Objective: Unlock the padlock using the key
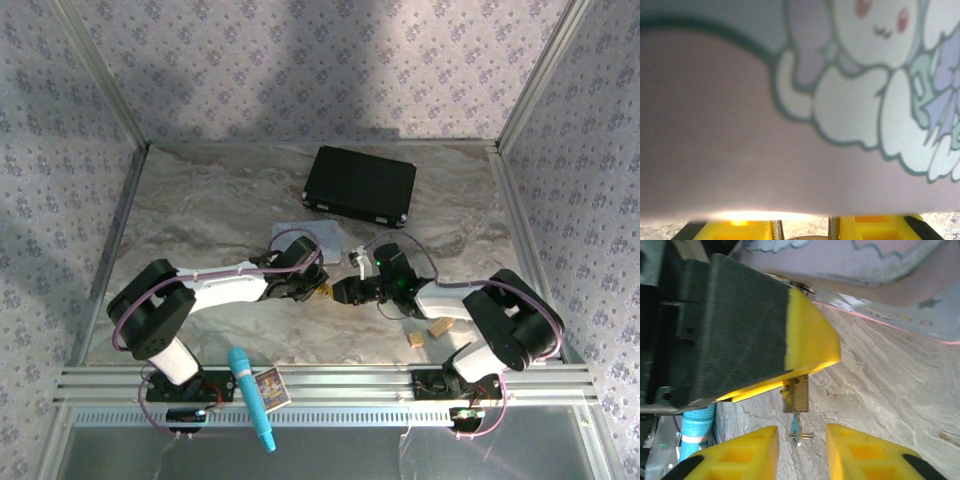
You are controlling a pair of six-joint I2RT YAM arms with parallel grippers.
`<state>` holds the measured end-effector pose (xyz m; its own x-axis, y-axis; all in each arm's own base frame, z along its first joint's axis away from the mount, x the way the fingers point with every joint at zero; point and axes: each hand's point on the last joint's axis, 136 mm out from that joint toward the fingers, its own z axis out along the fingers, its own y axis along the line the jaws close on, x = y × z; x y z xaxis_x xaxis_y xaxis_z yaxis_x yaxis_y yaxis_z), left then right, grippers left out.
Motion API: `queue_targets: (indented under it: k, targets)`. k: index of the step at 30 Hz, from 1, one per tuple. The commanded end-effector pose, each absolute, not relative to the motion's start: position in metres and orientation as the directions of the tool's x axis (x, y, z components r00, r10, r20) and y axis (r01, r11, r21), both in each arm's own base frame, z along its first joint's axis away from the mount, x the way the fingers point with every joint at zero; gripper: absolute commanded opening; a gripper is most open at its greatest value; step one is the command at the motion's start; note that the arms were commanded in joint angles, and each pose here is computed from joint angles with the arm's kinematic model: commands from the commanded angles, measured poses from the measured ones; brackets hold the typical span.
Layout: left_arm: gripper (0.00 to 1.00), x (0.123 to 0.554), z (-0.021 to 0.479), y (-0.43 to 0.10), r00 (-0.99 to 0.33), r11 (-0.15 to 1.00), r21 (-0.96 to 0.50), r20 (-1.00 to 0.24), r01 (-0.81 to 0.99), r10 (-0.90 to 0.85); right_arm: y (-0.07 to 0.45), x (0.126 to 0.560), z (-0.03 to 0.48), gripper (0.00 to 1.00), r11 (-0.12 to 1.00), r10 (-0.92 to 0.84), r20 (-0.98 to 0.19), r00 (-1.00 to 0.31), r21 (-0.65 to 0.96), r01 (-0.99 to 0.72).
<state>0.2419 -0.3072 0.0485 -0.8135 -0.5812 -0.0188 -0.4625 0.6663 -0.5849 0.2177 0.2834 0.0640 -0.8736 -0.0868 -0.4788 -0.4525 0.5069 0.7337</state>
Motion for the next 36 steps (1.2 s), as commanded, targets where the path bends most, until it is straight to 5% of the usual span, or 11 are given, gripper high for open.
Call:
queue_targets:
  k: [1, 15, 36]
  targets:
    - [0.1, 0.226, 0.042, -0.303, -0.802, 0.649, -0.556, 0.054, -0.519, -0.595, 0.292, 0.22, 0.07, 0.29, 0.469, -0.075, -0.47, -0.879, 0.762, -0.447]
    - [0.09, 0.228, 0.048, -0.313, -0.799, 0.583, -0.646, 0.07, -0.493, -0.598, 0.3, 0.228, 0.072, 0.0, 0.345, 0.045, -0.358, -0.933, 0.882, -0.322]
    - [0.04, 0.238, 0.083, -0.319, -0.792, 0.435, -0.812, 0.055, -0.39, -0.609, 0.298, 0.248, 0.057, 0.0, 0.207, 0.118, -0.109, -0.987, 0.975, -0.083]
